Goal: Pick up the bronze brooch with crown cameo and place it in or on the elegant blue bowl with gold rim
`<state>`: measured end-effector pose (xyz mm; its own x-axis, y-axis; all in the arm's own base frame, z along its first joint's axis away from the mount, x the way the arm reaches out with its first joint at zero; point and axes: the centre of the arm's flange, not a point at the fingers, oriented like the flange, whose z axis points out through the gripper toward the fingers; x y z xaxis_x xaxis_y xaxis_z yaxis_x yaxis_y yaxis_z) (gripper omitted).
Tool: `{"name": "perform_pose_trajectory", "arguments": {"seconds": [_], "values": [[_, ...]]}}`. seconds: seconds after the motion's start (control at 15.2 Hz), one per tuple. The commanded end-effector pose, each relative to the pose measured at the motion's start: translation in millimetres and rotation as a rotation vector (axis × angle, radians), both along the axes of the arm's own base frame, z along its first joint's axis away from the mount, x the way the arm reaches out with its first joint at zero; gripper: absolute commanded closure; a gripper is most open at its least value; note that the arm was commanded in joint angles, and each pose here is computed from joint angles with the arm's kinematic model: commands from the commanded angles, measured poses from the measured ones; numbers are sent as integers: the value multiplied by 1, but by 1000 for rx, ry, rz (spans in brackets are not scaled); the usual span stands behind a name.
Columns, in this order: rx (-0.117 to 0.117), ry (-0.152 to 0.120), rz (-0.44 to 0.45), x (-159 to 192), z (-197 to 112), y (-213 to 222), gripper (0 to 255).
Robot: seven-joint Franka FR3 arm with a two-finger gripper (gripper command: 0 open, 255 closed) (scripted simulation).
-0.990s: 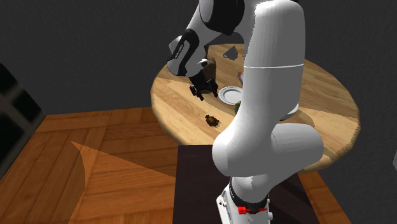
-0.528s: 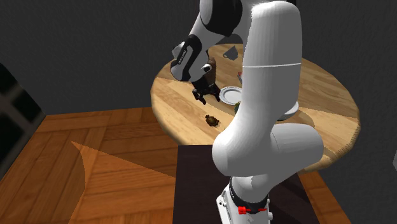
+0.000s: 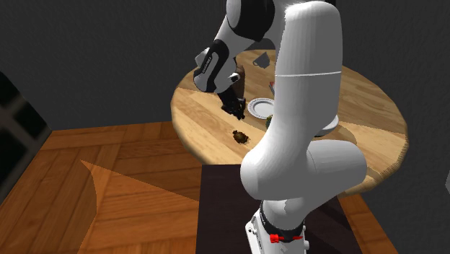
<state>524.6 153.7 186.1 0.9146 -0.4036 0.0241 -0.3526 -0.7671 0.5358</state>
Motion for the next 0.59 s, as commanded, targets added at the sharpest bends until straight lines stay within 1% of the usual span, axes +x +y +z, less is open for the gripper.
{"name": "perform_pose_trajectory", "arguments": {"seconds": [0.0,0.4,0.46,0.53], "values": [[0,0,0,0,0,0,255],[0,0,0,0,0,0,255],[0,0,0,0,0,0,0],[83,9,102,-5,-7,-11,0]]}}
